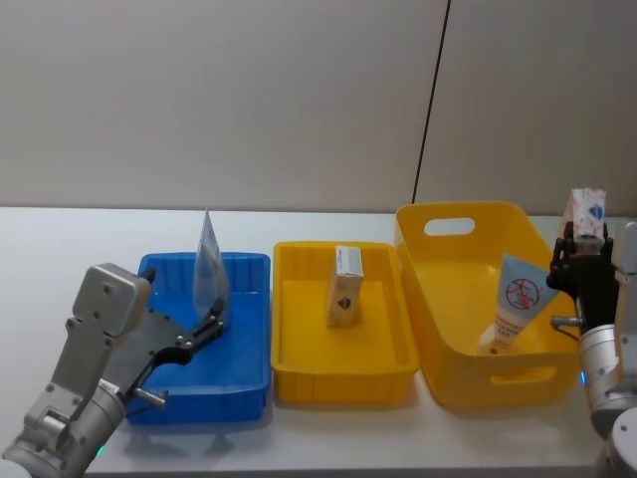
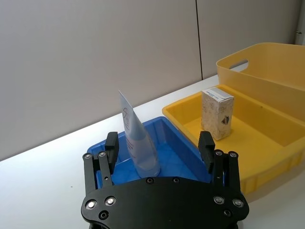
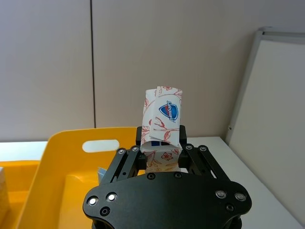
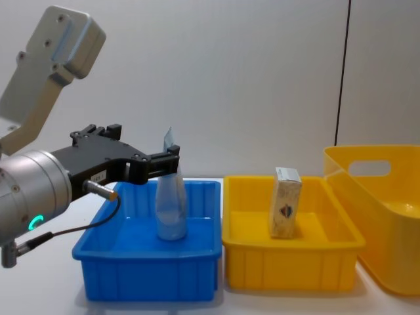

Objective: Bimanual collaborative sorting of washing and personal care products

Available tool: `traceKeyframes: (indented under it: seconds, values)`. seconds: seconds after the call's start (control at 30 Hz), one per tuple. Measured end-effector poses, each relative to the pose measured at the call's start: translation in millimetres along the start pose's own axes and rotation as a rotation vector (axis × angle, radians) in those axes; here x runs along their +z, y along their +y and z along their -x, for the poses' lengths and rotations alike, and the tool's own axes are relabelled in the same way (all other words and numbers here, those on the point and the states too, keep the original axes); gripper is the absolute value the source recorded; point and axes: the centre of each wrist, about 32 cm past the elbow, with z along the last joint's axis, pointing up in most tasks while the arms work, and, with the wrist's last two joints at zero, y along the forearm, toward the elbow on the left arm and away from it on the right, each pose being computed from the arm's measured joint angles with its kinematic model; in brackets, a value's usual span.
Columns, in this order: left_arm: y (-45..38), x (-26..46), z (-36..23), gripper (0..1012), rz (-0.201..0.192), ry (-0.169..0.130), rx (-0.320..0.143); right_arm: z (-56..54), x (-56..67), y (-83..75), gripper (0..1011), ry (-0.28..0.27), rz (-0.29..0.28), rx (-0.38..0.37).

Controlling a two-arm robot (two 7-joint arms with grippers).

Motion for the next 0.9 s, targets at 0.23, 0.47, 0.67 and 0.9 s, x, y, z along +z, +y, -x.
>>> traceKeyframes:
  seconds: [0.23,0.47,0.67,0.9]
  values:
    - [0.0,0.0,0.0,1001,0.000,0.000,0.000,1.7,-3.7,-0.7,311,-0.008,0.032,-0.025]
    - [0.0,0.0,0.0,1001,0.000,0.000,0.000,3.6,-7.6,-2.4,311,-0.009,0.063,-0.023]
    - [0.0,0.0,0.0,1001,0.000,0.000,0.000,5.1,-8.7,-2.9,311,-0.004,0.067,-0.005]
    - [0.0,0.0,0.0,1001,0.000,0.000,0.000,8.1,-8.6,-2.7,311,0.008,0.069,0.015]
